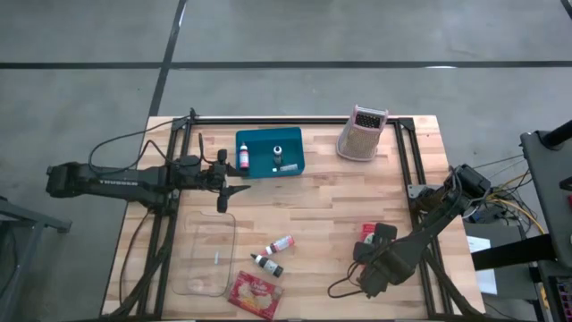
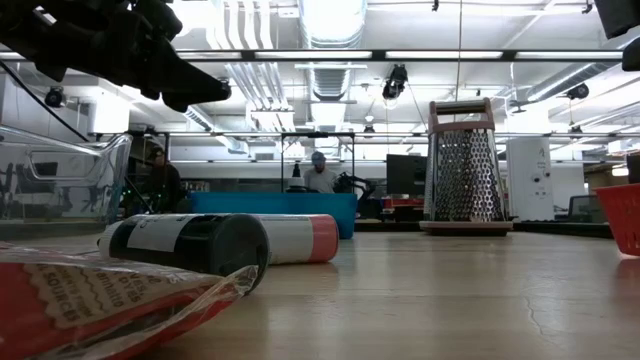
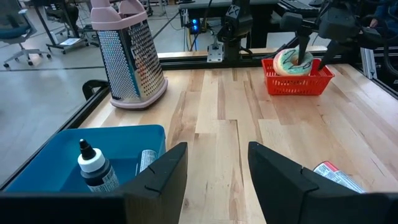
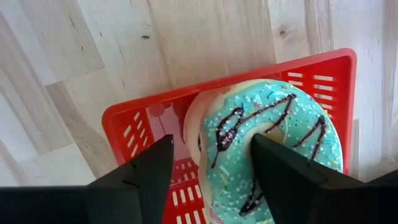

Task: Pick & Place Food Item
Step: Put the green donut into the red basket, then put the pink food coloring bottle into the blue bin

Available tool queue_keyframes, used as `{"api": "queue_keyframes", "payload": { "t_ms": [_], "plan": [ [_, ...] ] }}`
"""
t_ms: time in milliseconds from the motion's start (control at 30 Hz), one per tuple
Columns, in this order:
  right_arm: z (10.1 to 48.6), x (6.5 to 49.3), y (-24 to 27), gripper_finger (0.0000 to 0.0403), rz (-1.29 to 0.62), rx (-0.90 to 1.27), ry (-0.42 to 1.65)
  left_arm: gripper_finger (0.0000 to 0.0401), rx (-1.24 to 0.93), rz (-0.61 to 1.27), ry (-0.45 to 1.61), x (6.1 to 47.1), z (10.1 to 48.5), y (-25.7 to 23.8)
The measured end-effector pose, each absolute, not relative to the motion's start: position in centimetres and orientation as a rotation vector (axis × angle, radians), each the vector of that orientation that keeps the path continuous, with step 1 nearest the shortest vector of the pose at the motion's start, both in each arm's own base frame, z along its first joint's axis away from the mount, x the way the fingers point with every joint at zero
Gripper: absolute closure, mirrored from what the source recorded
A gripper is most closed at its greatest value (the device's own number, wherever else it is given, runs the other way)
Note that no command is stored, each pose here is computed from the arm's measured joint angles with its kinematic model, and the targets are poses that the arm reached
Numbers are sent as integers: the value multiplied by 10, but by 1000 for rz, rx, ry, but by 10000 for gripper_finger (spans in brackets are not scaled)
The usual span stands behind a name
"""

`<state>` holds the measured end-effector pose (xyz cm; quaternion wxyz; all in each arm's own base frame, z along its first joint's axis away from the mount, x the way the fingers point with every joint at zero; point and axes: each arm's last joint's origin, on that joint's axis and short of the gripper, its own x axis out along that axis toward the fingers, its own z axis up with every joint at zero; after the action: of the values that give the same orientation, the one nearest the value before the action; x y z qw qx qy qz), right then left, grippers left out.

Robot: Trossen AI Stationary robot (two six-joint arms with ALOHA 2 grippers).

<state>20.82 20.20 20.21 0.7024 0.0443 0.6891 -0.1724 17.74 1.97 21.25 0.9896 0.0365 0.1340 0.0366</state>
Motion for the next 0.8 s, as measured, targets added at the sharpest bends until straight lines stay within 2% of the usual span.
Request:
{"api": "queue_keyframes", "payload": {
  "t_ms": [367,800],
  "plan": [
    [206,210,204,156,-373,107,1526,229,73,73,275,177,211,20],
    [212,213,205,168,-331,58,1497,229,73,73,274,177,211,20]
  ]
}}
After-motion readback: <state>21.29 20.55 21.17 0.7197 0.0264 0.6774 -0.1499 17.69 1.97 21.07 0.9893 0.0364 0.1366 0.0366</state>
